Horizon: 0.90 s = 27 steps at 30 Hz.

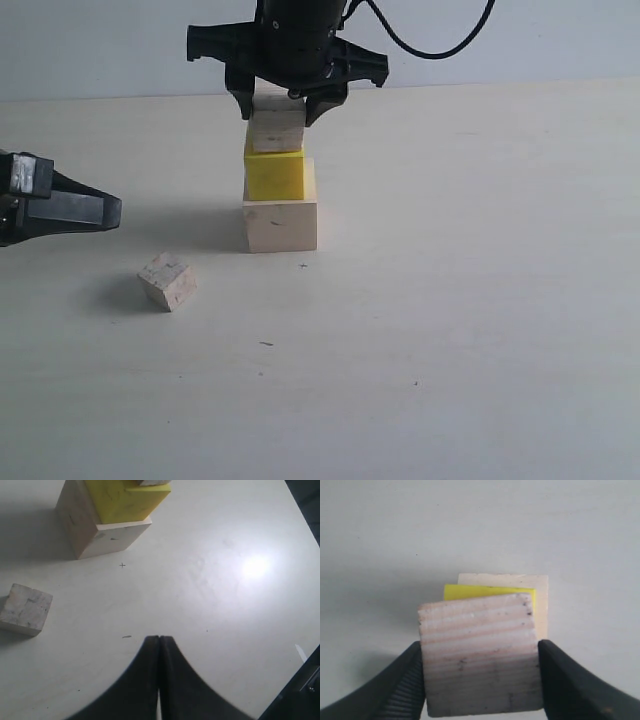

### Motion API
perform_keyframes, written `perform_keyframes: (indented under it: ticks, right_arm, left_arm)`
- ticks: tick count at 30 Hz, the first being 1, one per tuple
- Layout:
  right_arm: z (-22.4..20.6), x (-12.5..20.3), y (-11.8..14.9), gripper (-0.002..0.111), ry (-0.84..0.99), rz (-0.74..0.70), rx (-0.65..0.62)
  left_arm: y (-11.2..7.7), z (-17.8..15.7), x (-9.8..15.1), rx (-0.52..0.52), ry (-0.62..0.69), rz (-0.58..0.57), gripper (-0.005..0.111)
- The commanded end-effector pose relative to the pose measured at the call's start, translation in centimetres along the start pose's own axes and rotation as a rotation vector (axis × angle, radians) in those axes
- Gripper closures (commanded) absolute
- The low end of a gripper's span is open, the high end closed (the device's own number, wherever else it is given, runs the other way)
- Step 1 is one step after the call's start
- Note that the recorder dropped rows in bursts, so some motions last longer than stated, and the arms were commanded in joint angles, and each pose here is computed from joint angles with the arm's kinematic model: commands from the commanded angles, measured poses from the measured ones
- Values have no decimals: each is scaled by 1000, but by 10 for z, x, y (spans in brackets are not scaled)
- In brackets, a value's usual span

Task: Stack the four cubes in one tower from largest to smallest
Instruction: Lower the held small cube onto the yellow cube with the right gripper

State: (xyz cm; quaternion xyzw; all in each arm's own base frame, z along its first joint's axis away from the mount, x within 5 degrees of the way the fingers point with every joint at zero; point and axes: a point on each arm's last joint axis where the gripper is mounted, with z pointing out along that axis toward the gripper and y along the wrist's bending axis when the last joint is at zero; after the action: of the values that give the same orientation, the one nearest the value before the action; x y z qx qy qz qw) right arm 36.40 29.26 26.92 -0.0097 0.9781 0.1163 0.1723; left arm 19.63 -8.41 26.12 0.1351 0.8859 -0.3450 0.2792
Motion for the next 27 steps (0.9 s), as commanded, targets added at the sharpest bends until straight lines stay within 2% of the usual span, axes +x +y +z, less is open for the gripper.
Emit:
perform_keyframes:
  ticks: [1,11,27]
  right_arm:
    - [-3,-2,2,50,-20,6,-16]
    - [-3,-1,4,38,-13,14,-31]
    - [-3,2,3,38,25,61,-22]
  left_arm:
    - [-4,-1,1,15,-1,3,107]
    - [-4,-1,1,15,-1,3,107]
    - [-3,-1,2,13,1,6,107]
